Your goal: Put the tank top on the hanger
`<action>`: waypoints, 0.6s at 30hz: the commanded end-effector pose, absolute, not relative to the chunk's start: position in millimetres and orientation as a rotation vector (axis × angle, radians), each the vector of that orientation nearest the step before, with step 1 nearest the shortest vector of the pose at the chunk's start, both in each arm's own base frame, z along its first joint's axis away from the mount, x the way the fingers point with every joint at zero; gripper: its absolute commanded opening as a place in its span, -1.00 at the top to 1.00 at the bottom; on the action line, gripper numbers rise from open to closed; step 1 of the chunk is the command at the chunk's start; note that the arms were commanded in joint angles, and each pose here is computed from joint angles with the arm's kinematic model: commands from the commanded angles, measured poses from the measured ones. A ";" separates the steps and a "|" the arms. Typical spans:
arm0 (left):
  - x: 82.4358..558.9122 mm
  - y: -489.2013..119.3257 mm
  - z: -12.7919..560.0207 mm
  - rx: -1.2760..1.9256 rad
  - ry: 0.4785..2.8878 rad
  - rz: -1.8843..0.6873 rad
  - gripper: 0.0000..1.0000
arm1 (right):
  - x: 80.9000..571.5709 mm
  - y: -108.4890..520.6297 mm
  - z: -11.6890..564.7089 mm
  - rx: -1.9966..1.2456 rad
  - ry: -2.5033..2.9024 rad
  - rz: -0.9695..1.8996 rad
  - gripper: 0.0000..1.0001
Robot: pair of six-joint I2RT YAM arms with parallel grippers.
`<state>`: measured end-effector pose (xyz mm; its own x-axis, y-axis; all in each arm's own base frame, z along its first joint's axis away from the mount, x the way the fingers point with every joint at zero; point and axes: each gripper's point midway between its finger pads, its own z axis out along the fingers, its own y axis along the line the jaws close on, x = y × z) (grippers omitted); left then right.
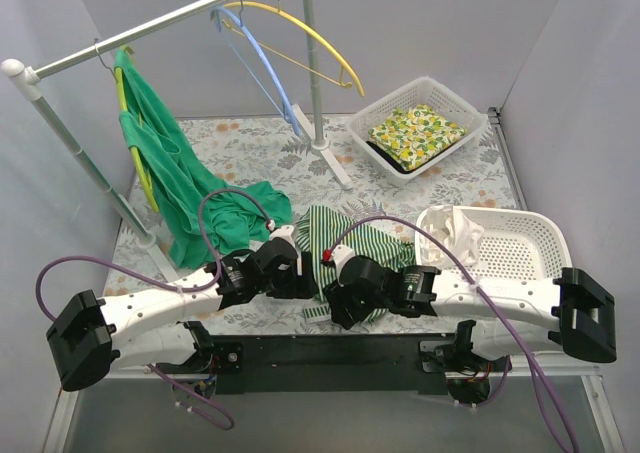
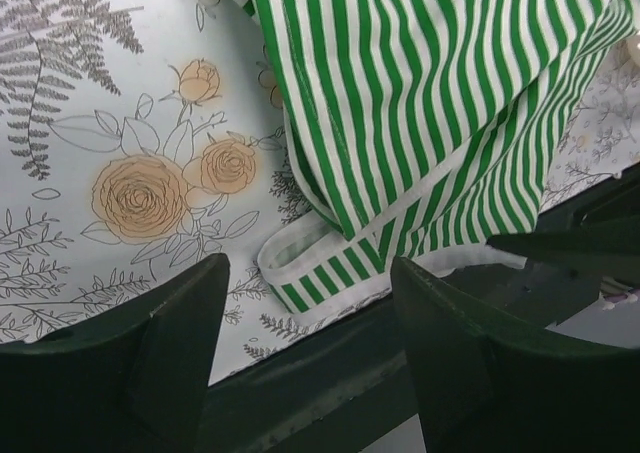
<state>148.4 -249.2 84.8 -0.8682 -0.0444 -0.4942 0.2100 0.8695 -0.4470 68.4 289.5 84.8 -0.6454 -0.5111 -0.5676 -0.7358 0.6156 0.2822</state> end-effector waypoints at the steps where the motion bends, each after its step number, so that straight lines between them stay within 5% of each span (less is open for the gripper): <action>1: 136.6 -252.0 81.7 0.125 2.556 -0.770 -0.35 | 90.6 312.6 111.9 -0.898 2.271 0.733 -0.25; 6: 164.9 -242.1 83.5 0.031 2.518 -0.624 -0.34 | 83.8 342.4 105.1 -0.935 2.236 0.730 -0.30; 18: 209.1 -275.1 83.8 0.025 2.473 -0.836 -0.22 | 74.6 376.7 76.7 -0.955 2.222 0.616 -0.29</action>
